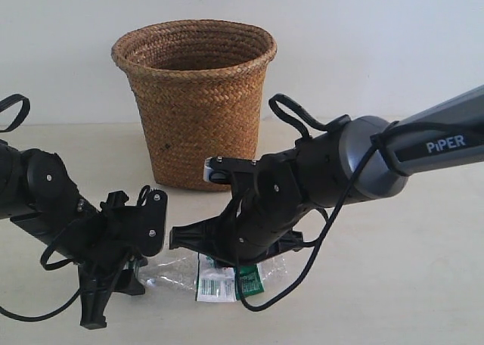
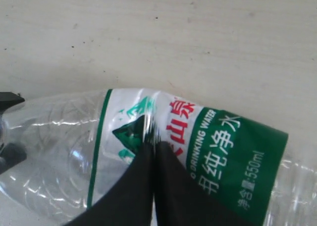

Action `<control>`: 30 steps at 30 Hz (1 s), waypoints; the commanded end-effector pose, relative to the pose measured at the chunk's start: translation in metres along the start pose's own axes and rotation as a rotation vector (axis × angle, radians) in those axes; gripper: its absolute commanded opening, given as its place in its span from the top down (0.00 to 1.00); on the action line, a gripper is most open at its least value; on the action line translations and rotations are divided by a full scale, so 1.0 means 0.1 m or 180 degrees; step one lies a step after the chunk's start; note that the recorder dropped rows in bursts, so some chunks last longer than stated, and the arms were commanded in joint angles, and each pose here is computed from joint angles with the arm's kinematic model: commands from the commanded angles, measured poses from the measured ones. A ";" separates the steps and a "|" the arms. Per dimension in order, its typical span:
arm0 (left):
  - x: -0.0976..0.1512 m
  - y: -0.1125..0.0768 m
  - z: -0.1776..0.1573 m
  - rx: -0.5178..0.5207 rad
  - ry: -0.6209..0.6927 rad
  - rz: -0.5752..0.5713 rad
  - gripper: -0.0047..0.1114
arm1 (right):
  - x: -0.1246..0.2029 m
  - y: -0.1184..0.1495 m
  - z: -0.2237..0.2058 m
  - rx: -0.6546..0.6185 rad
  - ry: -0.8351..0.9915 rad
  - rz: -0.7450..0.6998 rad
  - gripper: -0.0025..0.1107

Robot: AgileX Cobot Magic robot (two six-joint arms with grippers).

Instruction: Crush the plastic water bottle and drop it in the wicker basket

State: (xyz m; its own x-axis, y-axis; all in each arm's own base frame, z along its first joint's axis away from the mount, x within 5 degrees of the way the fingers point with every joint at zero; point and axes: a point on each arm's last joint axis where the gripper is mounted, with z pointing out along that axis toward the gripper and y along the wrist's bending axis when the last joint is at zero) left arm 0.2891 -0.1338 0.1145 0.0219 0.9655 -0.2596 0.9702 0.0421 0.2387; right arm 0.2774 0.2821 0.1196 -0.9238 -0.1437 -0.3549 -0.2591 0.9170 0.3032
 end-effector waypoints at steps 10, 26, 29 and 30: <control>-0.01 -0.02 0.01 0.0012 -0.0006 -0.0039 0.92 | 0.41 -0.25 0.26 0.0455 0.0935 -0.0030 0.98; -0.01 -0.02 0.01 0.0019 -0.0006 -0.0039 0.92 | 0.25 -0.16 0.04 0.0327 0.0576 -0.0105 0.98; -0.01 -0.02 0.01 0.0019 -0.0006 -0.0039 0.92 | 0.16 -0.13 -0.12 0.0324 0.0335 -0.0099 0.98; -0.01 -0.02 0.01 0.0019 -0.0006 -0.0039 0.92 | 0.13 -0.12 -0.18 0.0347 0.0257 -0.0104 0.98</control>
State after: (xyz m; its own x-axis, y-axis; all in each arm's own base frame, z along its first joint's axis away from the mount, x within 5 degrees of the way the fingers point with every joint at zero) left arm 0.2891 -0.1338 0.1145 0.0200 0.9651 -0.2609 0.9702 0.0442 0.2381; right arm 0.2749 0.2771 0.1370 -0.9114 -0.1445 -0.3853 -0.2699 0.9167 0.2947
